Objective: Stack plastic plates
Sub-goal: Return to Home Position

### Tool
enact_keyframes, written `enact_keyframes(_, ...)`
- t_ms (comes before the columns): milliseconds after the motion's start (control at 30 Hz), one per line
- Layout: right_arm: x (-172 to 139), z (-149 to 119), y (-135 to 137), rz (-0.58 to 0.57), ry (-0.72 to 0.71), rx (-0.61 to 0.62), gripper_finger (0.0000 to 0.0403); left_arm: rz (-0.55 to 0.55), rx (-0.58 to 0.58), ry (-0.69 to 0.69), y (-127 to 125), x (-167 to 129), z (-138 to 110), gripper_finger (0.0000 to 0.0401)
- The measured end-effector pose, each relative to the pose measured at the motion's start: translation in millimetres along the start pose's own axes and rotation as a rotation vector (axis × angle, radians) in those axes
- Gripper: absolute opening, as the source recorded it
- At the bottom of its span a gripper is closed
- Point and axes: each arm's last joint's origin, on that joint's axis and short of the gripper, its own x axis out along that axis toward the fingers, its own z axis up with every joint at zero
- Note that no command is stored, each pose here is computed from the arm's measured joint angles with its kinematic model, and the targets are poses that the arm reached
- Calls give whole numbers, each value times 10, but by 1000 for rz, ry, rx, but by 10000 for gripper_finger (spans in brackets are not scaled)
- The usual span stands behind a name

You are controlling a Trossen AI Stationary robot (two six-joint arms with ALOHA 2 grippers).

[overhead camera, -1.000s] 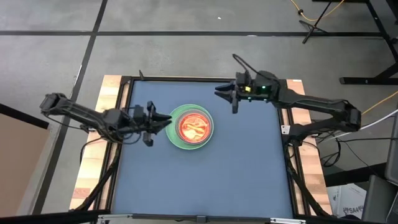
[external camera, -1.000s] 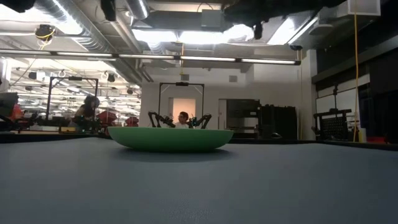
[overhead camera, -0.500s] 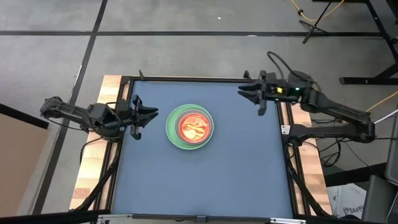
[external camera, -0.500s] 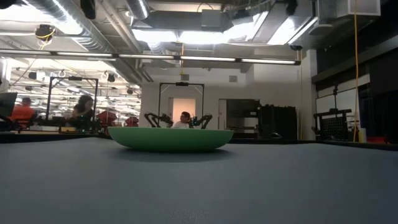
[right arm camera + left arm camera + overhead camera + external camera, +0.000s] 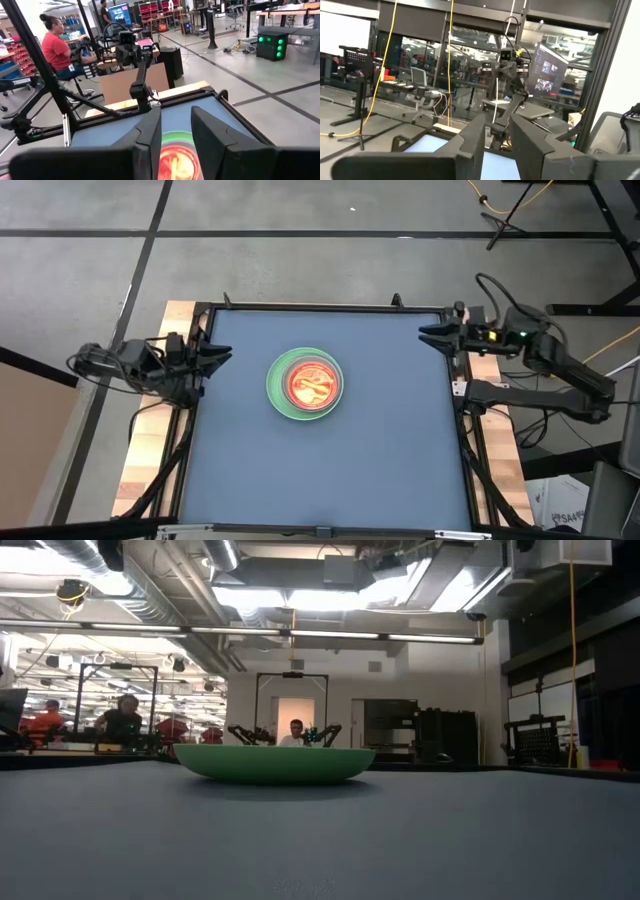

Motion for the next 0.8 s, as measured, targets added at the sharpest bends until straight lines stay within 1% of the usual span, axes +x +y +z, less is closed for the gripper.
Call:
enact_keyframes(100,-127,-24,24,-7,6,2,94,3,9,14,39,-77,-4,82)
enact_keyframes(233,-291,-75,53,-11,26,6,94,3,81,31,85,-166,-14,82)
enact_keyframes(433,-494,-181,81,-20,82,-9,94,4,146,48,145,-281,-29,82)
enact_keyframes(533,-586,-227,94,-23,100,-26,94,22,158,56,180,-336,-40,82)
enact_keyframes(667,-674,-270,107,-20,84,-32,95,36,165,68,215,-396,-55,82)
enact_keyframes(800,-727,-399,97,-18,78,-54,95,55,181,89,223,-396,-79,82)
